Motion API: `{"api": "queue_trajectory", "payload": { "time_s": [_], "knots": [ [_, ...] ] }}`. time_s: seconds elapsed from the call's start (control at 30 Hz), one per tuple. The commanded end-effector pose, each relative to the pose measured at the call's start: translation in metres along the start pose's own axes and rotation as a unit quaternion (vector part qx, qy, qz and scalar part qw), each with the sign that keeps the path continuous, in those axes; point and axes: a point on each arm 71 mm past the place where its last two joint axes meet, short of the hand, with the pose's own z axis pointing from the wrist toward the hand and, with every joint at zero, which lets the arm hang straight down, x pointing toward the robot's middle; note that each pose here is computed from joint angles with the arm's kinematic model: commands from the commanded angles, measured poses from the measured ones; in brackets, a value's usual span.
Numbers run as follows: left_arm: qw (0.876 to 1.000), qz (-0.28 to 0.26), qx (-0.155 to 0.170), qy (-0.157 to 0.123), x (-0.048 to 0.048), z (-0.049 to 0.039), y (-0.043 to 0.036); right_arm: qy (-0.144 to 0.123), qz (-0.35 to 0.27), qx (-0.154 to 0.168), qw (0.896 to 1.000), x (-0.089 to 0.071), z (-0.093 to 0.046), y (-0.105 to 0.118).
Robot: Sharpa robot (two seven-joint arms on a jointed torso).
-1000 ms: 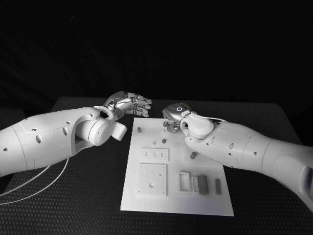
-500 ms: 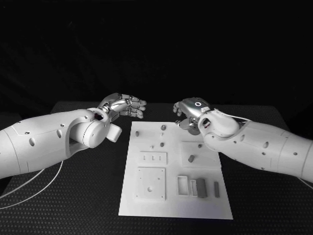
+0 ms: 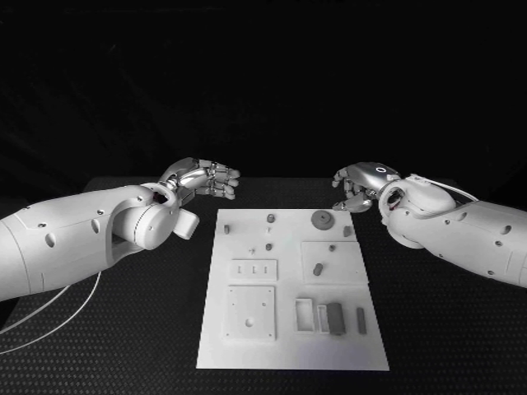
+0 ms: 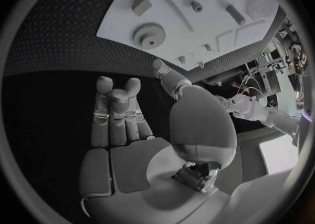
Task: Assemble the parts on the task board
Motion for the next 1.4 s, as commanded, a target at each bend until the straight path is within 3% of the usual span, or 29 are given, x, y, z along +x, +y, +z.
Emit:
{"api": "queue_trajectory", "payload": {
  "time_s": [0.03, 0.5, 0.8, 1.4],
  "knots": [
    [1.000, 0.001, 0.011, 0.012, 0.0027, 0.0007, -0.0025, 0.066, 0.005, -0.025, 0.998, 0.009, 0.002, 0.003],
    [1.000, 0.002, 0.012, 0.020, 0.0079, 0.0025, -0.0034, 0.081, 0.001, -0.038, 0.996, 0.024, 0.011, 0.014],
    [1.000, 0.002, 0.012, 0.022, 0.0097, 0.0026, -0.0036, 0.098, -0.003, -0.030, 0.995, 0.036, 0.015, 0.011],
    [1.000, 0.001, 0.011, 0.025, 0.0117, 0.0017, -0.0042, 0.109, -0.006, -0.027, 0.994, 0.043, 0.019, 0.011]
  ]
}}
